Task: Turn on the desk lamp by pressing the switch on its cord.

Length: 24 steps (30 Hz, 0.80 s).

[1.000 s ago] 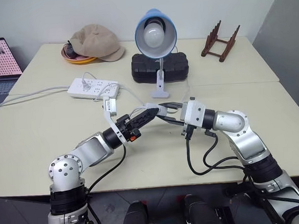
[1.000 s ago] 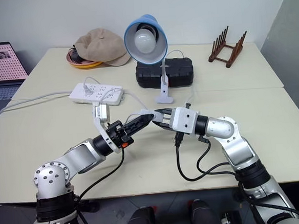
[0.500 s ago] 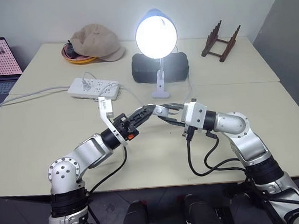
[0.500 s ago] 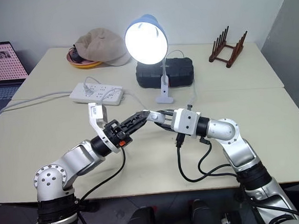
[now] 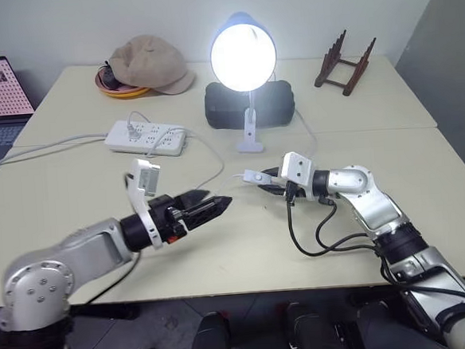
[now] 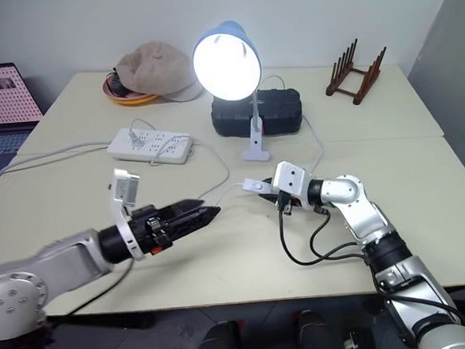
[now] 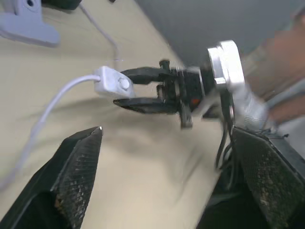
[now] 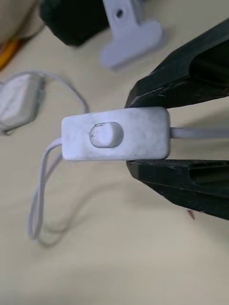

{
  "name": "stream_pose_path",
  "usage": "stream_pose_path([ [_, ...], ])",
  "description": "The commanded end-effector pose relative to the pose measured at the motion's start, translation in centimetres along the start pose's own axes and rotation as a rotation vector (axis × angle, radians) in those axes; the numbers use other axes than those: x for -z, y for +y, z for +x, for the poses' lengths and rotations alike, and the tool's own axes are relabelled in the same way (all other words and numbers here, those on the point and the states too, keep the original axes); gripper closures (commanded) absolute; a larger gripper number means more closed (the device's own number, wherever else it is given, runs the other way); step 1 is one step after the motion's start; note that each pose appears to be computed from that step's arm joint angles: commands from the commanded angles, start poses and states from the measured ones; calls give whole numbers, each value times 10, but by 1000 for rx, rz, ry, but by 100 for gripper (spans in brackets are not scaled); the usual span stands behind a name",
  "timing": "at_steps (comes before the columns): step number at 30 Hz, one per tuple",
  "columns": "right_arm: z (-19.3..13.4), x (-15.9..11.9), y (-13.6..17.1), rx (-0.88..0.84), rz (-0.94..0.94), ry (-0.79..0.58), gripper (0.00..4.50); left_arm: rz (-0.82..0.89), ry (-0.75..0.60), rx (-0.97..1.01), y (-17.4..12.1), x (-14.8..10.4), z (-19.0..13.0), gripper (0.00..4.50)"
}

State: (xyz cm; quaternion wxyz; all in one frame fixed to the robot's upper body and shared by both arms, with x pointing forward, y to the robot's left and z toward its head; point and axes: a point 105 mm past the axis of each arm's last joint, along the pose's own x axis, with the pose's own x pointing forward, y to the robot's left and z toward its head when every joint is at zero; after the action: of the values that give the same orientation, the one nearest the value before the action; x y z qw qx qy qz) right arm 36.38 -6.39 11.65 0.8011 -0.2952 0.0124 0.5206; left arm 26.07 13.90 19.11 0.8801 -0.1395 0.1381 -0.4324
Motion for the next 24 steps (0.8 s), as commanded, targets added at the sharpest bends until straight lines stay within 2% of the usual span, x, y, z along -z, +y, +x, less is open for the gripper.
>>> stream_pose_path([
  [1, 10, 18, 0, -74, 103, 76, 343, 330, 62, 0, -7, -10, 1, 2],
  [5, 12, 25, 1, -119, 105, 106, 343, 465, 128, 5, 0, -11, -2, 2],
  [6, 11, 25, 0, -121, 108, 100, 273, 479, 136, 6, 2, -11, -3, 0],
  [11, 0, 10, 0, -153, 139, 31, 152, 485, 140, 9, 12, -16, -8, 0],
  [13, -15, 1, -2, -156, 130, 9, 104, 505, 156, -4, 19, -20, -11, 0],
  [17, -63, -23, -8, -144, 141, -22, 7, 526, 171, -39, 36, -39, -19, 0],
  [20, -89, -35, -5, -147, 156, -21, 2, 529, 197, -50, 46, -45, -25, 0],
  [24, -105, -43, -4, -115, 176, -27, 2, 530, 225, -45, 51, -47, -31, 0],
])
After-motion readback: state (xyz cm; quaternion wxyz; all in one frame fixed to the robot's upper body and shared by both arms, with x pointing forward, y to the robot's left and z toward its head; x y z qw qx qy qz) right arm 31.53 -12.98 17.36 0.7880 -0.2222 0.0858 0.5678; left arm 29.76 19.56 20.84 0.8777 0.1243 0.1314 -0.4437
